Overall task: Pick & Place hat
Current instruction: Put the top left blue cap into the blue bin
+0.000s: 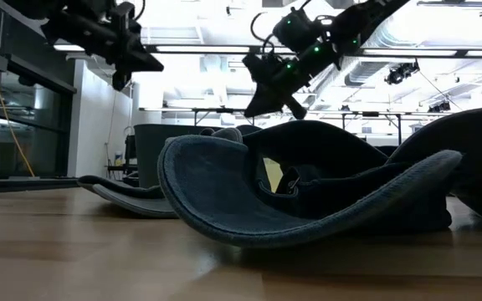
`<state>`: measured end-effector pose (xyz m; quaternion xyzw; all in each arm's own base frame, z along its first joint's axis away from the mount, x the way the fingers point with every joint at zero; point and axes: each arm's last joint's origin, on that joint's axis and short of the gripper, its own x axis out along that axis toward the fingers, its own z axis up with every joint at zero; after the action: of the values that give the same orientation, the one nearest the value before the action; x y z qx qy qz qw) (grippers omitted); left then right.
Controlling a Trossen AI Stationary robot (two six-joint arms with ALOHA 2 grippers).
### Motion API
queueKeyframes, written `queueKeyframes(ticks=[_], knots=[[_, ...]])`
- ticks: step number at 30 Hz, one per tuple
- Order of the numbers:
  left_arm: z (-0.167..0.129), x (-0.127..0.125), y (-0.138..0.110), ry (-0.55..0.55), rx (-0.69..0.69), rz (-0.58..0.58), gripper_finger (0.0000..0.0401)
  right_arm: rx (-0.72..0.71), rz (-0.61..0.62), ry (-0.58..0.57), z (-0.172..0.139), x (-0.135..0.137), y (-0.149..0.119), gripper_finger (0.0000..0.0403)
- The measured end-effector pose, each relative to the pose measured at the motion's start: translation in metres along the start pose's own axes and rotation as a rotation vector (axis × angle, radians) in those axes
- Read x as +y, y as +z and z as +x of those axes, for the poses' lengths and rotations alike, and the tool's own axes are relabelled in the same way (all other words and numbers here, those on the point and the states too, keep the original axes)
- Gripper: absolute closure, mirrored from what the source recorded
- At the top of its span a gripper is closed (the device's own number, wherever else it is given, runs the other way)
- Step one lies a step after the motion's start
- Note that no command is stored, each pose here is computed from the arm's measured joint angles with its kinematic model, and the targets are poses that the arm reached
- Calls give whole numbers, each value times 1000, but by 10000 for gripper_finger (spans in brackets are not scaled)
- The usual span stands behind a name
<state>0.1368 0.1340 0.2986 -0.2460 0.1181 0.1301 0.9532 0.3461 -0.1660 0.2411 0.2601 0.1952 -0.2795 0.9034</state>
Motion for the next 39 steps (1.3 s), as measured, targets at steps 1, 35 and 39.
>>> queueKeyframes(ticks=[1,35,39], knots=[[-2,1,1,-11,-5,7,401,8,33,-10,1,-3,0,391],[-21,20,2,-128,4,87,401,40,379,-45,20,-22,-7,391],[-21,20,1,-128,7,83,401,30,377,-61,21,-19,-9,391]])
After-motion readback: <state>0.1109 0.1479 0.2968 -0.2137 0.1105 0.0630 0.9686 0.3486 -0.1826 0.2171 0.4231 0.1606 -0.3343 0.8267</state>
